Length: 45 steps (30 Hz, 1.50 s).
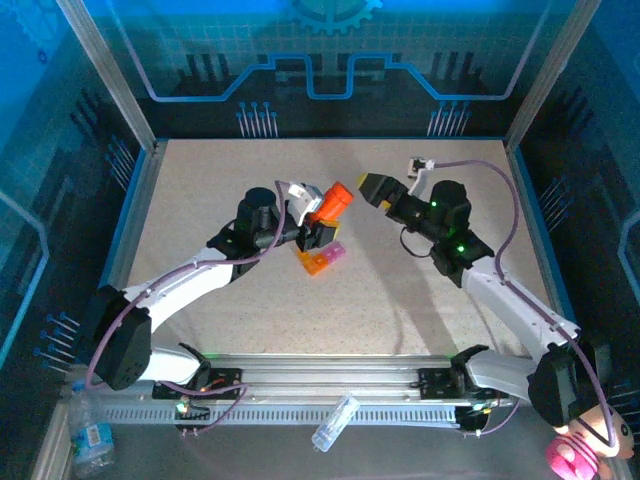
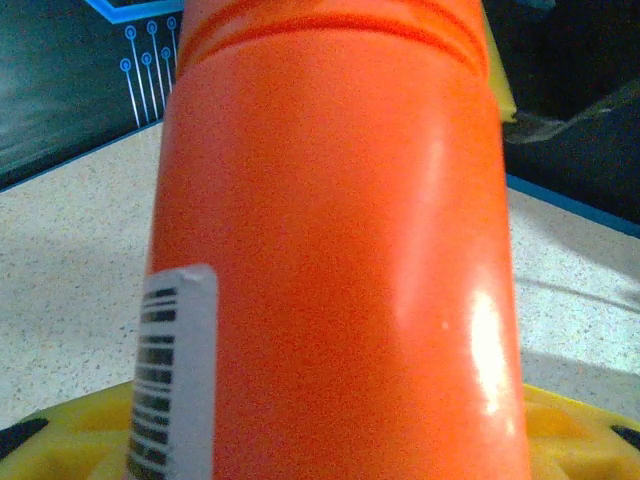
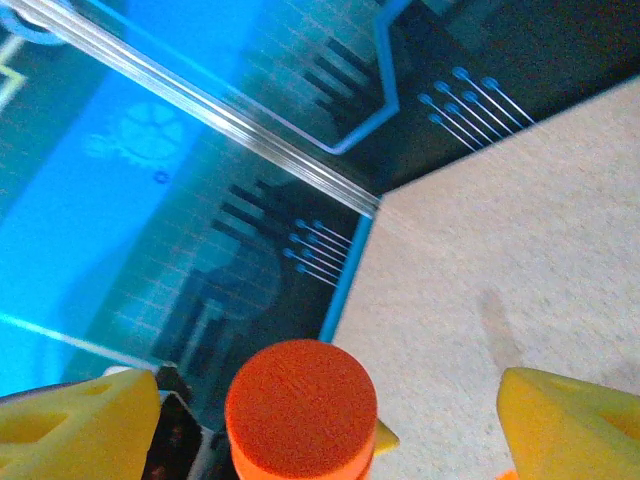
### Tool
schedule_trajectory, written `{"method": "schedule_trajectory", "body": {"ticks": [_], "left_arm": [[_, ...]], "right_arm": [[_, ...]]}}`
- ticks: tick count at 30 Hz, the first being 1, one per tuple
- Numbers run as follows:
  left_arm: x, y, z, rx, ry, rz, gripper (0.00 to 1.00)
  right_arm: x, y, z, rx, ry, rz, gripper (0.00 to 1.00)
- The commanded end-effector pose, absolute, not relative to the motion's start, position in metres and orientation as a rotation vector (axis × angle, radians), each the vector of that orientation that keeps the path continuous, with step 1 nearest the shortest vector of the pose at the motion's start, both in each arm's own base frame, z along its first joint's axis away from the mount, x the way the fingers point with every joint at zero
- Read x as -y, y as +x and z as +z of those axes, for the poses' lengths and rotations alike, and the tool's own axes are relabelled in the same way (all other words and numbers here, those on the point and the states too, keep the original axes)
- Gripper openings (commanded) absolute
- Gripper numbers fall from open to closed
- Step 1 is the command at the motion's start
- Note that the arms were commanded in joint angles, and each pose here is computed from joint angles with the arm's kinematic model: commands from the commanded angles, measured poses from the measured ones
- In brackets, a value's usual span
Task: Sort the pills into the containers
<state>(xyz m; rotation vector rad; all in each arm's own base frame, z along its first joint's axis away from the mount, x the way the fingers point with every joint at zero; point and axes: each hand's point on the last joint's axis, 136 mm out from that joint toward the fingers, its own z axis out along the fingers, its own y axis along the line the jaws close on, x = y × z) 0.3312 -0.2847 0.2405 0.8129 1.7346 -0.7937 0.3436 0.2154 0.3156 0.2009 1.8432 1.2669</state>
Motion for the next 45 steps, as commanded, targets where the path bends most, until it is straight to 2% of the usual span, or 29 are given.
{"method": "schedule_trajectory", "body": {"ticks": [1,11,15,18,25,29,38,45], "left_arm": [[0.288,0.336,0.254,-1.687,0.843,-0.748,0.00],[0.291,0.335,0.250,-1.699,0.860,-0.748,0.00],[0.293,0.335,0.251,-1.696,0.864,-0.751,0.00],[0.294,0.336,0.250,-1.697,0.865,-0.751,0.00],[0.295,0.335,0.251,-1.694,0.864,-0.758,0.00],[0.296,0.333,0.253,-1.694,0.857,-0.778,0.00],[0.296,0.309,0.273,-1.665,0.849,-0.936,0.00],[0.297,0.287,0.284,-1.630,0.849,-1.096,0.00]], "right_arm": [[-0.218,0.351,0.311,-1.898,0.239,1.177,0.88],[-0.254,0.354,0.308,-1.927,0.175,1.242,0.85],[-0.261,0.354,0.308,-1.928,0.165,1.258,0.81],[-0.264,0.354,0.308,-1.929,0.160,1.272,0.74],[-0.266,0.352,0.310,-1.916,0.128,1.287,0.48],[-0.265,0.350,0.314,-1.875,0.052,1.303,0.41],[-0.245,0.331,0.324,-1.594,-0.481,1.355,0.42],[-0.233,0.330,0.334,-1.526,-0.549,1.377,0.42]]}}
